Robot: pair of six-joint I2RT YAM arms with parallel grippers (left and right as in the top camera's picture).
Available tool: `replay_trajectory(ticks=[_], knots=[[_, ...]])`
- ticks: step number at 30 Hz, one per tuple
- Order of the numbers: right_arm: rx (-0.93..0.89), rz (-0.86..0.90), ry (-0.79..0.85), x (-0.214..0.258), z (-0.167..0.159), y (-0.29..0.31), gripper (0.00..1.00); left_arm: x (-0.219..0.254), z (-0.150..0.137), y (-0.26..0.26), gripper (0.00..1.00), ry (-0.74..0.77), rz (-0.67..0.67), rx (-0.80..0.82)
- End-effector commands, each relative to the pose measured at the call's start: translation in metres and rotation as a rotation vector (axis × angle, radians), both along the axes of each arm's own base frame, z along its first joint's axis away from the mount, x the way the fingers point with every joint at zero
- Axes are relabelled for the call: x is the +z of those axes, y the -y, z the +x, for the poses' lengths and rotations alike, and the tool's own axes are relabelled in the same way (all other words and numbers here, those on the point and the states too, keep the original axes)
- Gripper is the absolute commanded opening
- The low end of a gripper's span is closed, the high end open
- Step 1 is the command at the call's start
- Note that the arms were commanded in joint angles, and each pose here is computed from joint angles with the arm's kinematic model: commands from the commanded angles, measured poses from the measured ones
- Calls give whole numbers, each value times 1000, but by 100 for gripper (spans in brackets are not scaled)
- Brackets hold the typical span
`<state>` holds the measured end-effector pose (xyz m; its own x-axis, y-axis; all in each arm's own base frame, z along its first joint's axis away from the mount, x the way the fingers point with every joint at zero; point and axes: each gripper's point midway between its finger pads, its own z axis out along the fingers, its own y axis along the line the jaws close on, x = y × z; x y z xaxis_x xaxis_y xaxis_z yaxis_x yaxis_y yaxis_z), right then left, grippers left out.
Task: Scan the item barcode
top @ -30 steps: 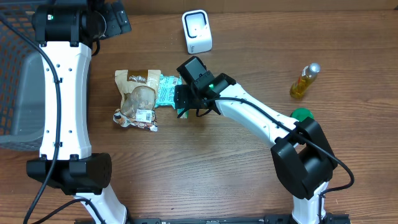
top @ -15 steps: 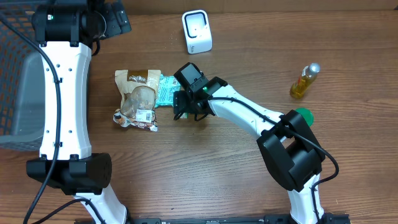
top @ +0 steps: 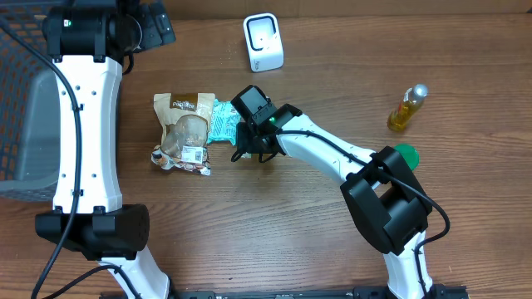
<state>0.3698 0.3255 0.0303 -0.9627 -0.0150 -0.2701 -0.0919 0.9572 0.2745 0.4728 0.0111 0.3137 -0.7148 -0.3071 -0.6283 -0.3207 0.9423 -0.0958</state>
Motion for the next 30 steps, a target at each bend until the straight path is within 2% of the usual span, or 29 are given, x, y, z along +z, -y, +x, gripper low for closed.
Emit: replay_trajectory(ticks=[1, 24, 30], knots=[[0, -19, -1, -6, 0, 0, 46, 10, 0, 0, 100, 27, -1, 3], [-7, -42, 0, -7, -1, 5, 45, 10, 0, 0, 100, 26, -1, 3], [3, -24, 30, -4, 6, 0, 49, 10, 0, 0, 100, 26, -1, 3]])
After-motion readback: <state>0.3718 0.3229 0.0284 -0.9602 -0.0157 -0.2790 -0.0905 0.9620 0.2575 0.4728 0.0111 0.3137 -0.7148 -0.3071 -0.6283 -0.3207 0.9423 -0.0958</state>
